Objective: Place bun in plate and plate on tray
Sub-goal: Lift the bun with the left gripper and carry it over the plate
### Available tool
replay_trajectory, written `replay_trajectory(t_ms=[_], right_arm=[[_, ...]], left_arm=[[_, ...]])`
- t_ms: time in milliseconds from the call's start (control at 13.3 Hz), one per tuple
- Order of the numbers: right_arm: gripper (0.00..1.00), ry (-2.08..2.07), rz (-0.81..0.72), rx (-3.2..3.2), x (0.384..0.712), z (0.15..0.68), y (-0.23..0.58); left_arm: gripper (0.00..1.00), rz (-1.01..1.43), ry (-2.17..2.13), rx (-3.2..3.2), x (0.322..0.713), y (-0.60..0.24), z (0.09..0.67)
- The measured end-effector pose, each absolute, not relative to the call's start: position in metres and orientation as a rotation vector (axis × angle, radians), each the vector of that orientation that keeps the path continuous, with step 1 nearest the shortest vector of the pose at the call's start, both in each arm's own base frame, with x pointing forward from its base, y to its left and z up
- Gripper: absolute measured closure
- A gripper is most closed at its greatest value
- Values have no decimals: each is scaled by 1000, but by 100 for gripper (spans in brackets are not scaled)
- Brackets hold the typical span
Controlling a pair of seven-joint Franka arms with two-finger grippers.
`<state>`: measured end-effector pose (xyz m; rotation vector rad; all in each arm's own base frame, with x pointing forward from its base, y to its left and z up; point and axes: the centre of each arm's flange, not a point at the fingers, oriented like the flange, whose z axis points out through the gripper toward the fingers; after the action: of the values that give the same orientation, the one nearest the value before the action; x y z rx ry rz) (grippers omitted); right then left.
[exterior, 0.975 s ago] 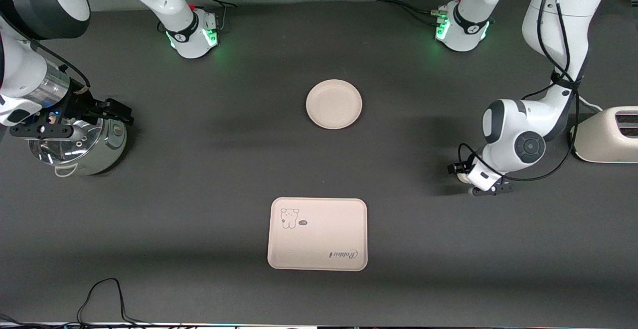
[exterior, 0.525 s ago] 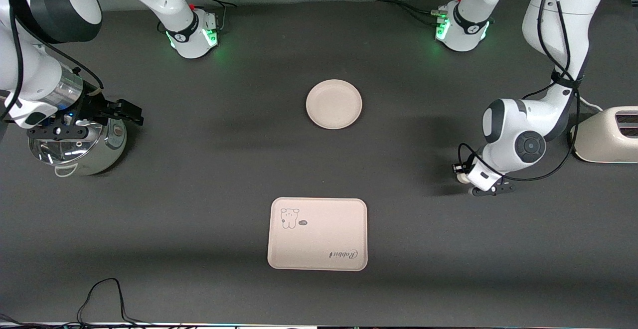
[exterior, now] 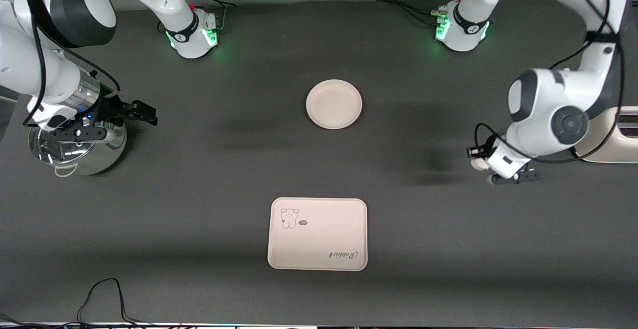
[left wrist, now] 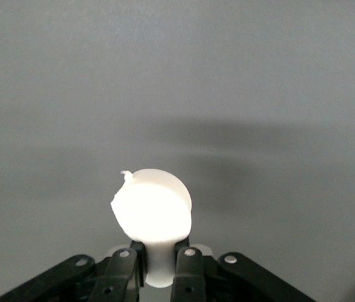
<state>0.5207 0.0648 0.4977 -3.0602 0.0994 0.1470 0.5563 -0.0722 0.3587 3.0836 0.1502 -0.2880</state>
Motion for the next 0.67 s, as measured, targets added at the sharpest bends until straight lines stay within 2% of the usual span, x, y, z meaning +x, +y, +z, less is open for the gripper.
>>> replay_trajectory(t_ms=[375, 675], right_arm=[[0, 73, 131, -3038, 524, 485, 108], [0, 83, 140, -3038, 527, 470, 130]], left_arm=[[77, -300, 68, 3099, 506, -104, 471], [77, -235, 60, 3136, 462, -205, 501]])
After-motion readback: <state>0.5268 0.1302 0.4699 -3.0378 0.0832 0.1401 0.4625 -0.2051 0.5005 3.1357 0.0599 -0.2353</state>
